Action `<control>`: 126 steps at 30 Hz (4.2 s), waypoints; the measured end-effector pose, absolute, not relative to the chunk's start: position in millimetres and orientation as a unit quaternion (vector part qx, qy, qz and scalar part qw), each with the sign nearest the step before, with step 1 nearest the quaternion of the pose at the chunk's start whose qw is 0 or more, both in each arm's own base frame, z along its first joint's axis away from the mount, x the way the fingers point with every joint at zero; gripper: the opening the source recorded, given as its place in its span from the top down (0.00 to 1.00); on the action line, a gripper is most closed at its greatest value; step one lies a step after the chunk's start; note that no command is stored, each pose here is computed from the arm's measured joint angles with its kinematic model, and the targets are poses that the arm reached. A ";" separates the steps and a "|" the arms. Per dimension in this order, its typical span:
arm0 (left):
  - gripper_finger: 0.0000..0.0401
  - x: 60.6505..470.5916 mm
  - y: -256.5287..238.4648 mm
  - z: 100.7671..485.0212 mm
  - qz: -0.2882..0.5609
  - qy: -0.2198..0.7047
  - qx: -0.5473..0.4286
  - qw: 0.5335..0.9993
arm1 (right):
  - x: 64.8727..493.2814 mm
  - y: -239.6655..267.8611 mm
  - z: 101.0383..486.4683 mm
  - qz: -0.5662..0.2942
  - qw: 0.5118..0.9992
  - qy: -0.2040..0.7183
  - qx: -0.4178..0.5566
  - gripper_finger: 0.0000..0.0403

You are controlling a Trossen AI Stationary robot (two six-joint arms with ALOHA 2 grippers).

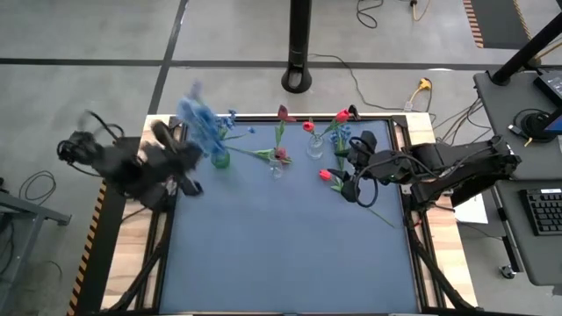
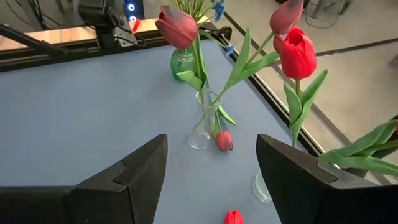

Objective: Sort flowers into vase by color
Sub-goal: Put the bottom blue flowers into the green vase

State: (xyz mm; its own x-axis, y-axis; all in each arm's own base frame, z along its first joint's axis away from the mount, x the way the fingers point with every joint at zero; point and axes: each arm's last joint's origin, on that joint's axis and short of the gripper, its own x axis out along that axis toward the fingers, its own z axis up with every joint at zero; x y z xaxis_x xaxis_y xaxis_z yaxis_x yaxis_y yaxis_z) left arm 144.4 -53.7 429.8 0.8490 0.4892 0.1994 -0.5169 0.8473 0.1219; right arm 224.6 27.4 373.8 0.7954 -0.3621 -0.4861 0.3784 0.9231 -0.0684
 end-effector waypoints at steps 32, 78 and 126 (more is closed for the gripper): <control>1.00 65.1 14.6 327.9 0.452 -0.126 0.009 0.883 | 227.8 28.0 373.8 -0.190 0.952 0.238 0.011 0.41; 1.00 106.6 38.0 297.4 0.537 -0.093 -0.011 0.838 | 230.2 28.5 373.2 -0.187 0.956 0.227 0.005 0.41; 0.76 118.6 38.9 264.7 0.523 -0.039 0.000 0.852 | 230.8 28.6 369.5 -0.187 0.955 0.230 0.004 0.41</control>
